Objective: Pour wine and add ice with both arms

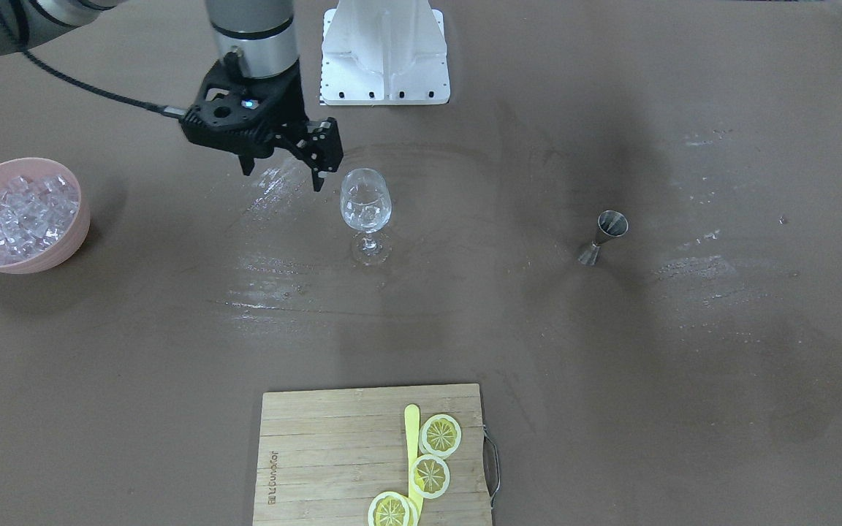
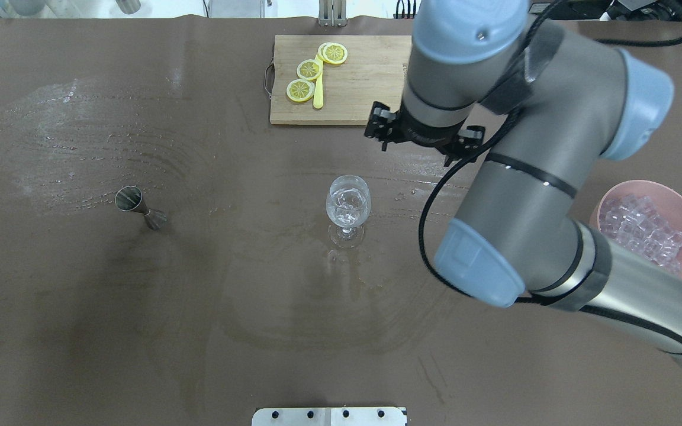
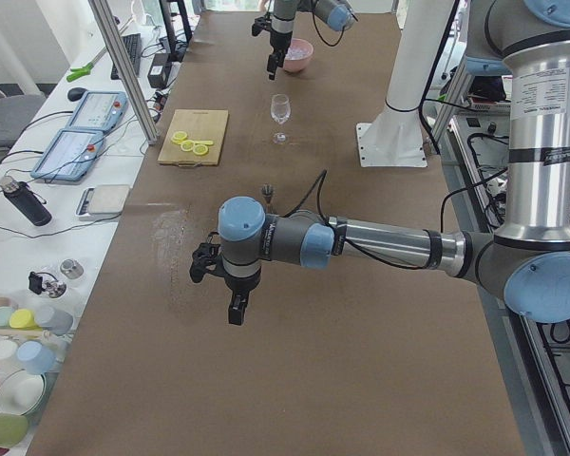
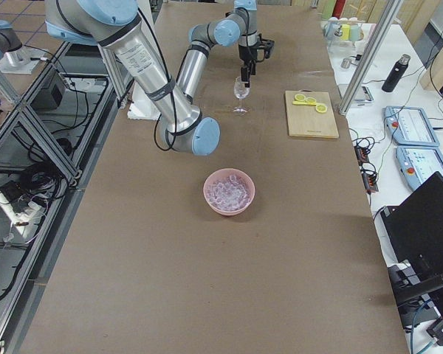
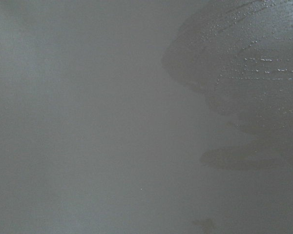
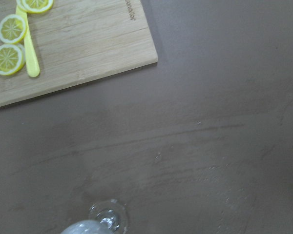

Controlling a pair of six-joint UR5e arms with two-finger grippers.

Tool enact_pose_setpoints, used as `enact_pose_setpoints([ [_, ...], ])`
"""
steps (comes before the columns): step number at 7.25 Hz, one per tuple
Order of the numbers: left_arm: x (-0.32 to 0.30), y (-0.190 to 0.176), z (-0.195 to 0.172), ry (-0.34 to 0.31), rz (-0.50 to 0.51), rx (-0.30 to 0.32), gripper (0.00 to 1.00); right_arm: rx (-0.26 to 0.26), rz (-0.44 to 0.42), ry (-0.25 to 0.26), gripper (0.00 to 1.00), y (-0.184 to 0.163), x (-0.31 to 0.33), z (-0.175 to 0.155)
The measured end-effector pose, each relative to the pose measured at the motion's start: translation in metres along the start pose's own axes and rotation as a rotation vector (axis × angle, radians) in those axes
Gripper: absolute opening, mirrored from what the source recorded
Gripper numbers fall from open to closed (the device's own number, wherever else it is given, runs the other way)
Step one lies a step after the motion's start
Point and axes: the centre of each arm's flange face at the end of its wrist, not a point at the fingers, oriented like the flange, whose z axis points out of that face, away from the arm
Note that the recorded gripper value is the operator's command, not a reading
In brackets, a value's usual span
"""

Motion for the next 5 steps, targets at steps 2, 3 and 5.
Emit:
enact_pose_setpoints([
  [2, -0.002, 0.01, 0.002, 0.007, -0.026, -0.021, 0.99, -0.021, -0.104, 0.0, 1.0, -0.072, 0.093, 0.003],
  [3, -0.002, 0.02, 0.001, 0.01, -0.03, -0.024, 0.99, -0.033, -0.156, -0.013, 1.0, -0.099, 0.142, 0.005],
  [5, -0.003, 0.036, 0.0, 0.01, -0.037, -0.027, 0.99, -0.057, -0.254, -0.005, 1.0, -0.134, 0.241, 0.01],
])
